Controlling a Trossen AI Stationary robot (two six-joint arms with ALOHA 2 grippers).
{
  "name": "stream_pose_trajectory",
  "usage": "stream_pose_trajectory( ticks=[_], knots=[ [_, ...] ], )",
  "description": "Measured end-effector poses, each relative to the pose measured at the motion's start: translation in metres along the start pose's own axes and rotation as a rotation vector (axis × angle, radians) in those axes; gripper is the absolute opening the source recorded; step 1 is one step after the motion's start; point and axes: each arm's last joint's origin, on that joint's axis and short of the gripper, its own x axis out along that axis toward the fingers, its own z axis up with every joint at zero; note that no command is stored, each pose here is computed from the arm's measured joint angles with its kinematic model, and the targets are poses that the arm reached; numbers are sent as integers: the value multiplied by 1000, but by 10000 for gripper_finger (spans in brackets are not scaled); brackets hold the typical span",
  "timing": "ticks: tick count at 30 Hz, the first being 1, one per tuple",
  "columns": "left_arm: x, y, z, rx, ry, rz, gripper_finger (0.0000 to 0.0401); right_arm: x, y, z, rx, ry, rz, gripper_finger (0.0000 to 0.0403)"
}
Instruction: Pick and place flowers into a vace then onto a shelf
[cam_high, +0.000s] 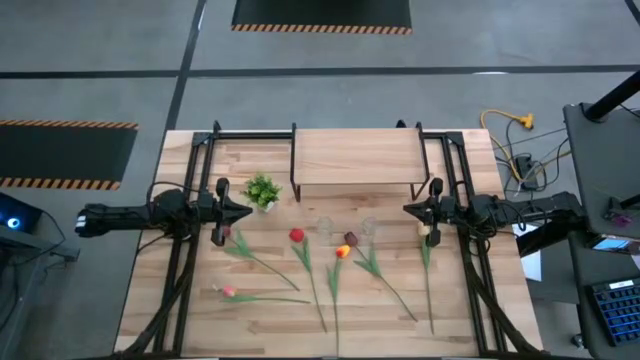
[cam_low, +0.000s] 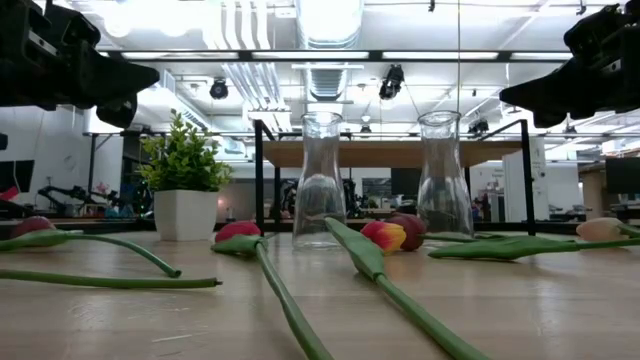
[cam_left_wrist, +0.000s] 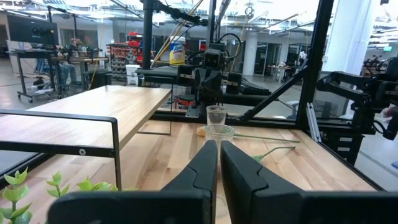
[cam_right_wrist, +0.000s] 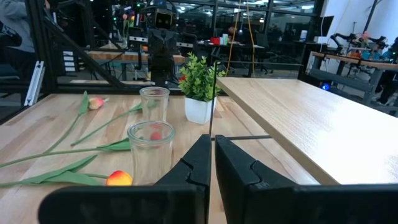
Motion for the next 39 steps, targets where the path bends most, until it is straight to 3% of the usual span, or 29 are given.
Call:
stream_pose_trajectory(
  ticks=[15,24,29,33,39],
  knots=[
    [0,0,0,0,0,0,3,0,0,5,40,-47,5,12],
    [0,0,0,0,0,0,3,-3,-2,29,174,-273,-20,18],
    [0,0,0,0,0,0,3,3,-4,41,239,-176,-120,59],
    [0,0,0,0,0,0,3,12,-1,67,312,-81,-88,104],
    [0,0,0,0,0,0,3,35,8,86,431,215,-99,140]
  ],
)
